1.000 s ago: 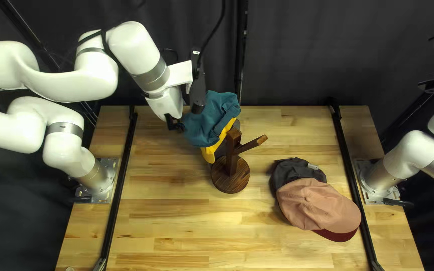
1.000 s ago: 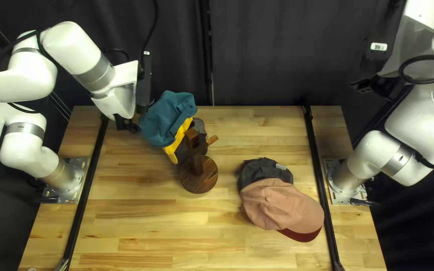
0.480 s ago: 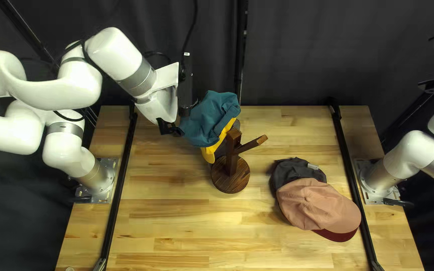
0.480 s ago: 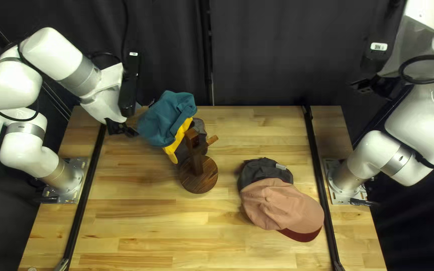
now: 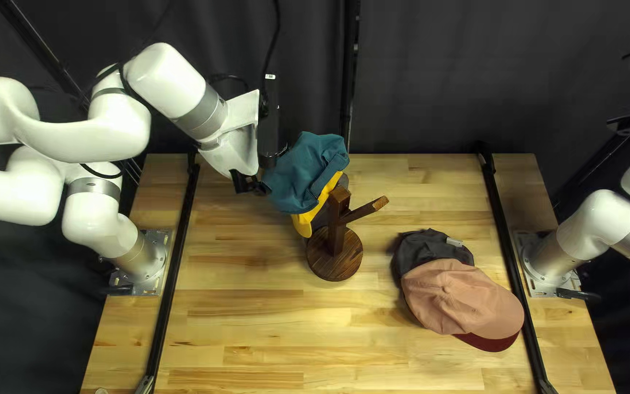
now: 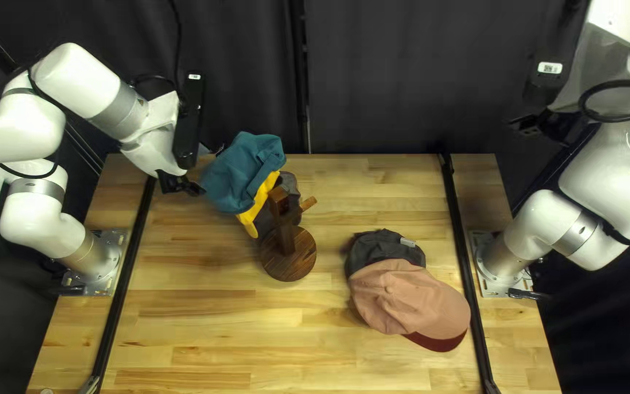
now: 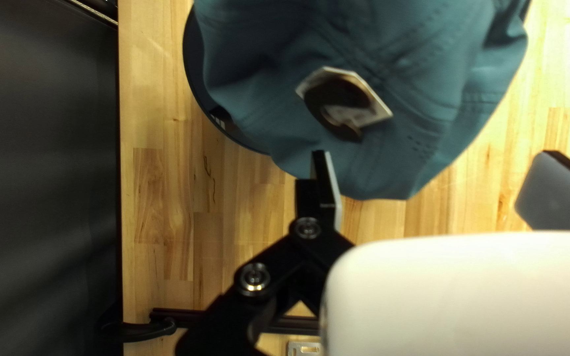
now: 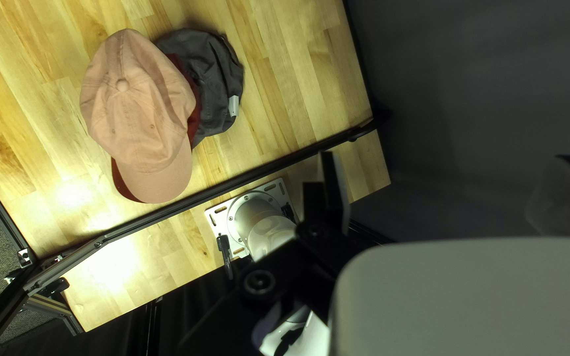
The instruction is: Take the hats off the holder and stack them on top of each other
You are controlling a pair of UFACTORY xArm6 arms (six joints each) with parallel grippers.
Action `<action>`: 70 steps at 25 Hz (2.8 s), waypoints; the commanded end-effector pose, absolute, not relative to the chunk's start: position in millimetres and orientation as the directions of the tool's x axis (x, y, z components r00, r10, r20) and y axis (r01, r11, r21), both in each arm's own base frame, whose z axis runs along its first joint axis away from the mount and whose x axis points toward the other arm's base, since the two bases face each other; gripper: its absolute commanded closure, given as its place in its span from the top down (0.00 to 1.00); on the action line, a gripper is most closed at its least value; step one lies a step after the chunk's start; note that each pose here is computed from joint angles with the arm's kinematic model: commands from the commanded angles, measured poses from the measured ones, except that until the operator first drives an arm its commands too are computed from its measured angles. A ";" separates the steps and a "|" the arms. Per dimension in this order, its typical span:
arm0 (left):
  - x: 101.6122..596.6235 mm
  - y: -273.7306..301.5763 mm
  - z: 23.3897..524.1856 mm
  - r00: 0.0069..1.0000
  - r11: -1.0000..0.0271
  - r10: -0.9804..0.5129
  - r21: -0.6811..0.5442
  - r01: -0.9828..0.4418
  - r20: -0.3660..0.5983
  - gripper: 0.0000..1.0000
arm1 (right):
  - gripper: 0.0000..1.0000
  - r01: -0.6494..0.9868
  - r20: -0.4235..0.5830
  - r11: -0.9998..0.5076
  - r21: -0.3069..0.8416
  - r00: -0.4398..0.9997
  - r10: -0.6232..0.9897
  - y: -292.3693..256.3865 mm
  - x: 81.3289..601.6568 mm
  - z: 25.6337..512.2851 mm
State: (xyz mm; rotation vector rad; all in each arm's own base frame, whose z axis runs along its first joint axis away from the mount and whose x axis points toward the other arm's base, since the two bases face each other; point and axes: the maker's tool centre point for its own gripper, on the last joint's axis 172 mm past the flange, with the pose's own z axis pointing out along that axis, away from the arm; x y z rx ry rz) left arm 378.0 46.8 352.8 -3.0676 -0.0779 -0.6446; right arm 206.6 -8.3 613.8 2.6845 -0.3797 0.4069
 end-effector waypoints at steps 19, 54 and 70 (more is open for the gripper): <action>385.2 49.7 354.5 0.936 -0.997 0.071 -0.009 0.079 0.344 0.00 | 1.00 -0.318 0.333 -0.884 0.342 0.921 -0.203 -8.3 206.6 613.8; 320.5 73.4 487.2 0.943 -0.985 0.049 -0.142 0.101 0.329 0.00 | 1.00 -0.318 0.333 -0.884 0.342 0.921 -0.203 -8.3 206.6 613.8; 235.0 38.1 464.1 0.921 -0.971 0.119 -0.149 0.185 0.370 0.00 | 1.00 -0.318 0.333 -0.884 0.342 0.921 -0.203 -8.3 206.6 613.8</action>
